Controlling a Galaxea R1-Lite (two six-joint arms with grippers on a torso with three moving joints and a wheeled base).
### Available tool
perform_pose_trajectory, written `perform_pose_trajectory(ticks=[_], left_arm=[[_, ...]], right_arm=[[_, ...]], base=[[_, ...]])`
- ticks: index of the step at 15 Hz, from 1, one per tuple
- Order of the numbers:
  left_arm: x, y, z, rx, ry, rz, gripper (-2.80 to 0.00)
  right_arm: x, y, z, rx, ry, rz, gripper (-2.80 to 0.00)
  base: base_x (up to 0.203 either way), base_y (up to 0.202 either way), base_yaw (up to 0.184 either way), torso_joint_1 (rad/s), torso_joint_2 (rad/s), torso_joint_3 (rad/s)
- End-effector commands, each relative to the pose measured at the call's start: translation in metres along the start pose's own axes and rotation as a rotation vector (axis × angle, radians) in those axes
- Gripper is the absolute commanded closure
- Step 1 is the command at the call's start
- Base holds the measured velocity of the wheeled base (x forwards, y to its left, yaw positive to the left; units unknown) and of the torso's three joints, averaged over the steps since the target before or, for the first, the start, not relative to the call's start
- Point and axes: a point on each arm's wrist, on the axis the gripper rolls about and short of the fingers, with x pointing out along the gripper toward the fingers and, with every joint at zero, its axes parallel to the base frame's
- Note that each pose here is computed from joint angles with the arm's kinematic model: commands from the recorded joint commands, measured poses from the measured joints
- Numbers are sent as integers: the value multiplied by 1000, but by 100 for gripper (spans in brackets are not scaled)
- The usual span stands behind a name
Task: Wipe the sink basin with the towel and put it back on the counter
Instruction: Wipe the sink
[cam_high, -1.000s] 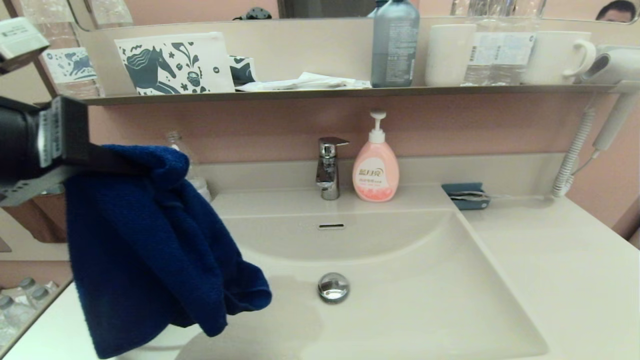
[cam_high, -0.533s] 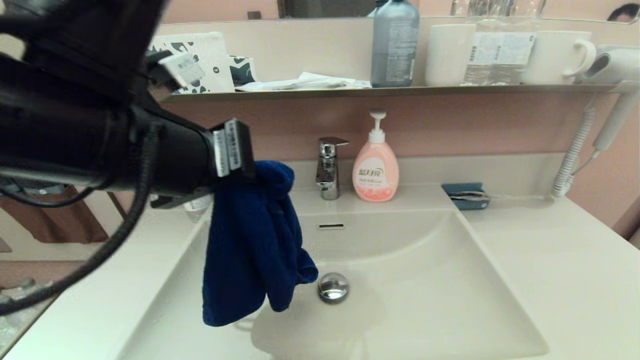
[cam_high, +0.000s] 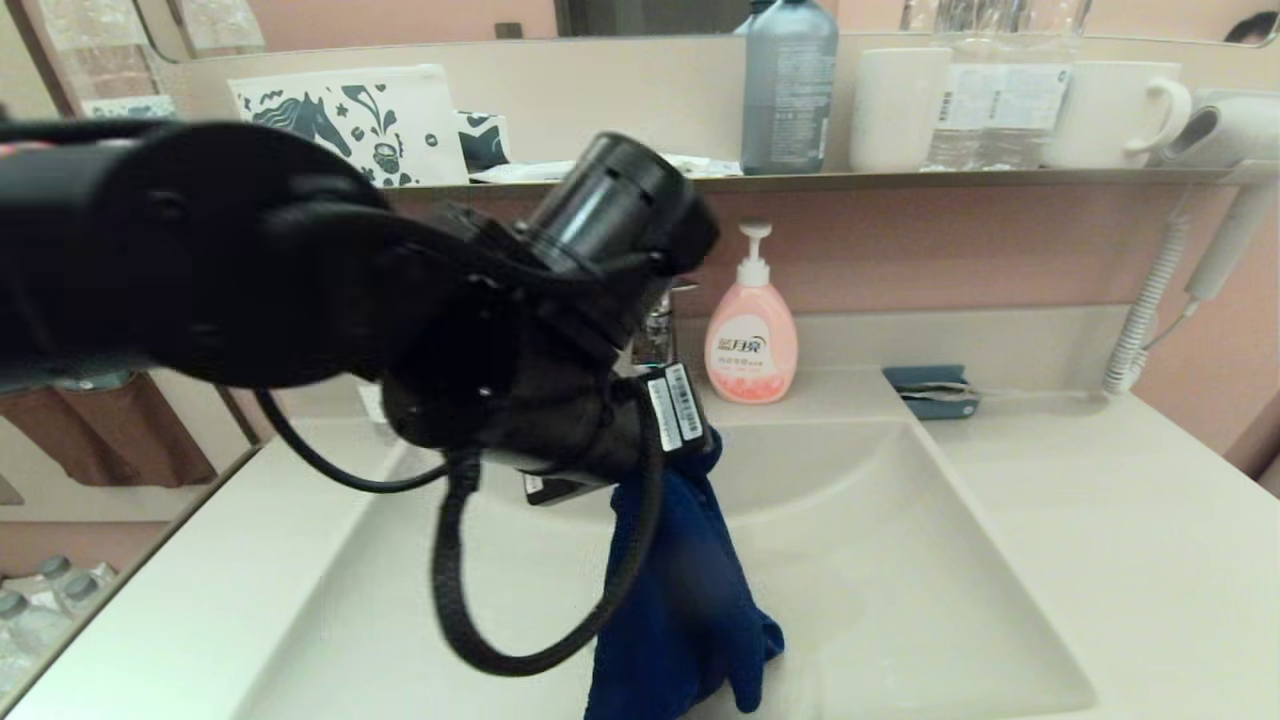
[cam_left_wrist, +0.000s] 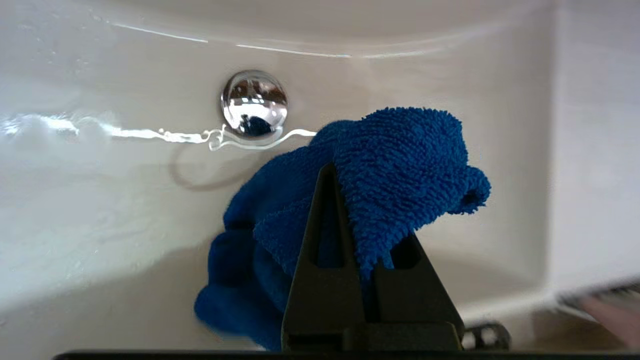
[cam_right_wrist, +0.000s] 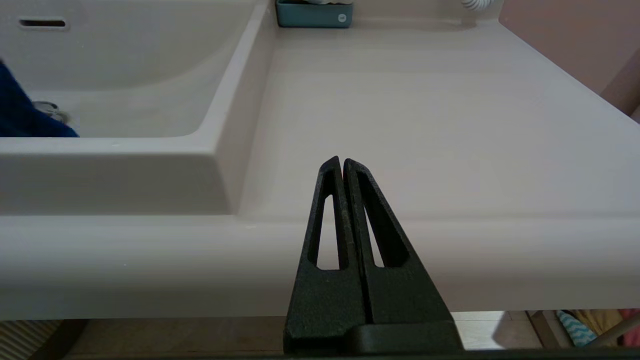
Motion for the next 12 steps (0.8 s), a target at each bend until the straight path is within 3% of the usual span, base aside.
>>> perform_pose_trajectory(ticks=[1,8,12], left_arm=[[45,-17,-17,30,33,43,0],[84,-44,-51,109,76,86,0],[121,-56,-99,146,134,165,0]], right_arm=[[0,0,0,0,0,1,0],[0,0,0,0,0,1,0],[0,0,0,0,0,1,0]], base=[[0,0,0,0,0,0],[0,0,0,0,0,0],[0,0,0,0,0,0]])
